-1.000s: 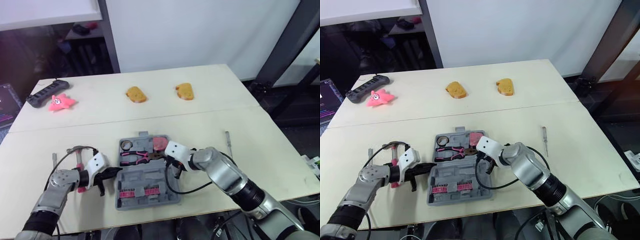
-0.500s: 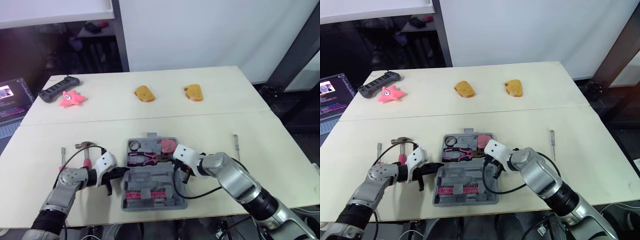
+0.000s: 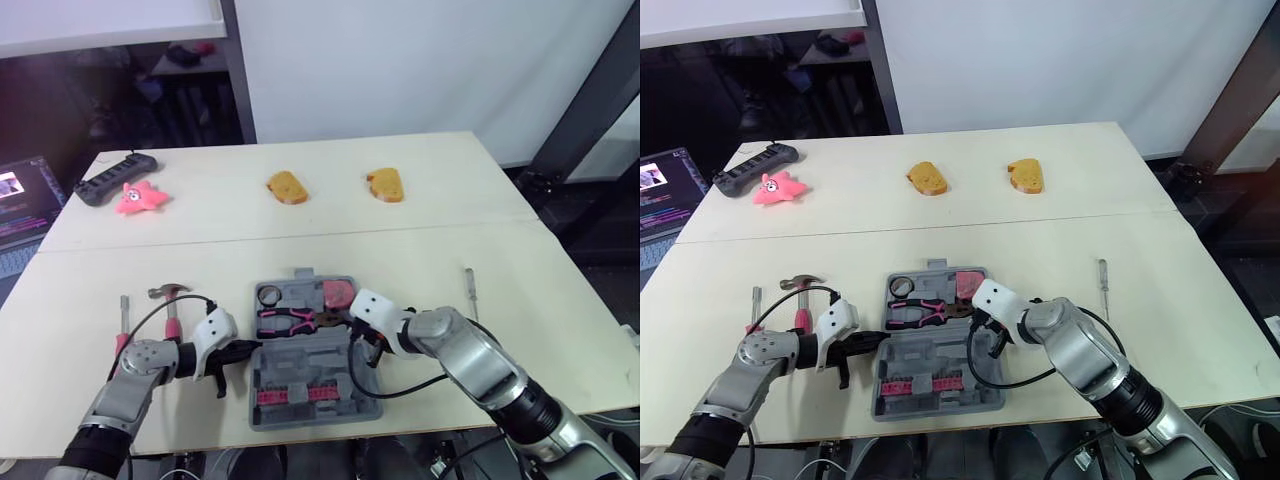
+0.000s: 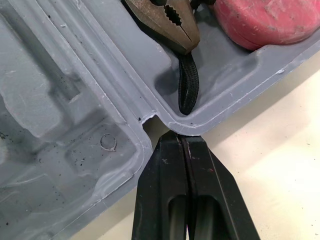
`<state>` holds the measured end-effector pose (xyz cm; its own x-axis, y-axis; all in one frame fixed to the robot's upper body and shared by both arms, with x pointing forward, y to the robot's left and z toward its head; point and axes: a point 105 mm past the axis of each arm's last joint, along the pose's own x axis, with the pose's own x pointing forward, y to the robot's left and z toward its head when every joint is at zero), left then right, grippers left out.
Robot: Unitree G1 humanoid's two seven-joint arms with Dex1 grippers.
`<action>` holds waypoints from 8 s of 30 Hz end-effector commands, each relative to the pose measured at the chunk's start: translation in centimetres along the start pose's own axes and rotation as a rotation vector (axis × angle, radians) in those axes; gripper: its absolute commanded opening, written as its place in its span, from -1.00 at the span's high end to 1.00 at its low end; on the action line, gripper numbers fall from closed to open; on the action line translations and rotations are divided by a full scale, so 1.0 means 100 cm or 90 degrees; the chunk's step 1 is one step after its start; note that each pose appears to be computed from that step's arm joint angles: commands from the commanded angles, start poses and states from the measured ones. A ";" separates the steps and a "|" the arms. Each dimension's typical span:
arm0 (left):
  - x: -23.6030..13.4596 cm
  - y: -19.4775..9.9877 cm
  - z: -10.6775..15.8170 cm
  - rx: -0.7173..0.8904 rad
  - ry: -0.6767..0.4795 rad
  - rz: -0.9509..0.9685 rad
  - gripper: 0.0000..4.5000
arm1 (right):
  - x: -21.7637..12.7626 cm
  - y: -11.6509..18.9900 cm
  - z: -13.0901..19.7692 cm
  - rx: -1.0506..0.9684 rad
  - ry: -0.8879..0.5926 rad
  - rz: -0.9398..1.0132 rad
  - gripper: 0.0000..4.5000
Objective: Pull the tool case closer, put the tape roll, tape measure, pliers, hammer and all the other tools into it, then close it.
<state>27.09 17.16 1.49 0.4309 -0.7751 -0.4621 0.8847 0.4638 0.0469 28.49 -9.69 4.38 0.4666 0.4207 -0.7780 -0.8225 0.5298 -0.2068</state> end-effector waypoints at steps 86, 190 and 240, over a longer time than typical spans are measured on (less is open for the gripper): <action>-0.219 0.053 -0.053 -0.039 0.064 0.325 -0.98 | -0.194 -0.031 -0.142 0.239 -0.189 -0.216 -1.00; -0.057 -0.032 0.068 0.117 -0.175 -0.086 -1.00 | -0.026 -0.021 -0.017 -0.999 0.288 0.388 0.01; -0.057 -0.019 0.069 0.127 -0.164 -0.095 -1.00 | -0.044 0.005 -0.074 0.666 -0.039 -0.261 -0.31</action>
<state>24.04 17.28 8.93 0.2839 -0.9249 -0.2531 0.9571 0.2574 0.1329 24.09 -15.88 3.99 0.6931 0.1435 -0.7064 0.0056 0.9789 0.2043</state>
